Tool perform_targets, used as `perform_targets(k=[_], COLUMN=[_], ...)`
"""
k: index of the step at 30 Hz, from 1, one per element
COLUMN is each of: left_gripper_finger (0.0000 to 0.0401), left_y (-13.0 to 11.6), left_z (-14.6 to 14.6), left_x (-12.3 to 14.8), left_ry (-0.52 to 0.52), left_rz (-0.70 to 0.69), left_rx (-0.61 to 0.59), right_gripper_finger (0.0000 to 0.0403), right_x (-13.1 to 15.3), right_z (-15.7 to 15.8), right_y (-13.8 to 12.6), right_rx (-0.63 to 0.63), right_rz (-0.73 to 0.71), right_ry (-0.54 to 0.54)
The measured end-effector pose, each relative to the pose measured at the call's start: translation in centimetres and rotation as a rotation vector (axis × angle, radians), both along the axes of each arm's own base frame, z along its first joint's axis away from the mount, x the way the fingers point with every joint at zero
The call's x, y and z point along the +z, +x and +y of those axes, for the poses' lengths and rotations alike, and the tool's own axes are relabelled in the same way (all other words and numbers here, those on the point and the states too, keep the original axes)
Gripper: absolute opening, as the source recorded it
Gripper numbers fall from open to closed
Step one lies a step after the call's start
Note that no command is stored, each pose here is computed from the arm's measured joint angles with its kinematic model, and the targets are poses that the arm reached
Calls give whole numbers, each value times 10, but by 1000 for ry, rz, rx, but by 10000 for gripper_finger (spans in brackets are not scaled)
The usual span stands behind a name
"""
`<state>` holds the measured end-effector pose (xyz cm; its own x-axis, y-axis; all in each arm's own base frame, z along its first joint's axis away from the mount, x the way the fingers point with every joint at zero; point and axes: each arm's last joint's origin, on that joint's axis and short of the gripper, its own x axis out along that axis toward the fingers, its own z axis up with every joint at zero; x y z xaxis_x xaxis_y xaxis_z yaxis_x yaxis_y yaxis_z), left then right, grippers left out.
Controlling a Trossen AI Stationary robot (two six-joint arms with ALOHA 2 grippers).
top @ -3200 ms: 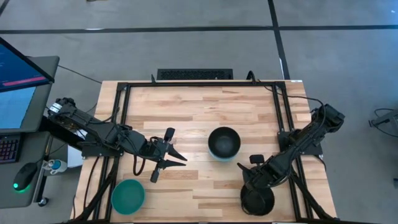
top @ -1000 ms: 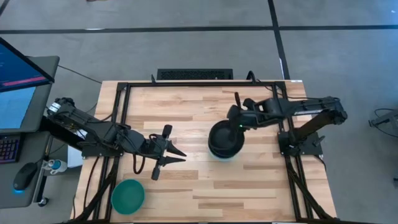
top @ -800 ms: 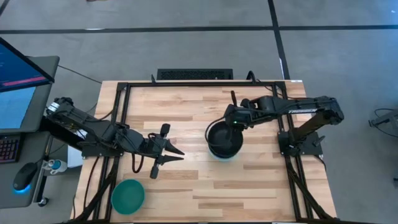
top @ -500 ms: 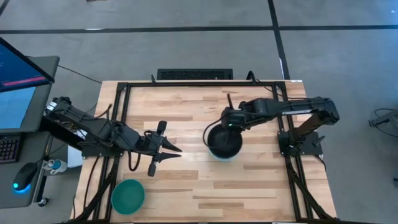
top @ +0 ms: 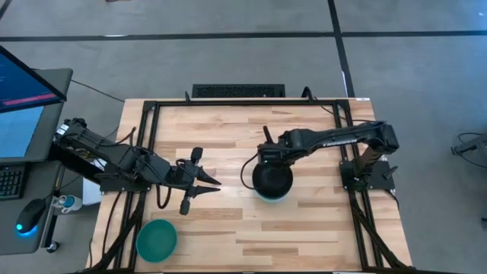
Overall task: Nest bowls inside each other
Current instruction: Stack the black bowl on top of the black bowl, then stack the green bowl on top of the black bowl
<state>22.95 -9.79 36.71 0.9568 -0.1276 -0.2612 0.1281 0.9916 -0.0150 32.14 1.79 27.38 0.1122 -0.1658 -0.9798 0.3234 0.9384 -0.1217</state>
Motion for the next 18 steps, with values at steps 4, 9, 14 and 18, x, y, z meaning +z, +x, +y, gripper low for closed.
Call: perform_targets(k=[4, 9, 14, 18], left_gripper_finger=[61, 61, 61, 61], left_y=[0, 0, -2, -8], left_z=[0, 0, 1, 4], left_x=[0, 0, 2, 8], left_ry=[1, -2, -11, -22], left_rz=[3, 3, -7, -33], left_rx=[0, 1, 3, 4], right_gripper_finger=[89, 103, 109, 108], right_x=[-8, -10, -2, 6], right_z=[0, 1, 0, 0], right_y=[5, 7, 3, -2], right_rx=[3, 30, 35, 36], right_rz=[23, 23, 3, -7], right_ry=[3, 1, 2, 11])
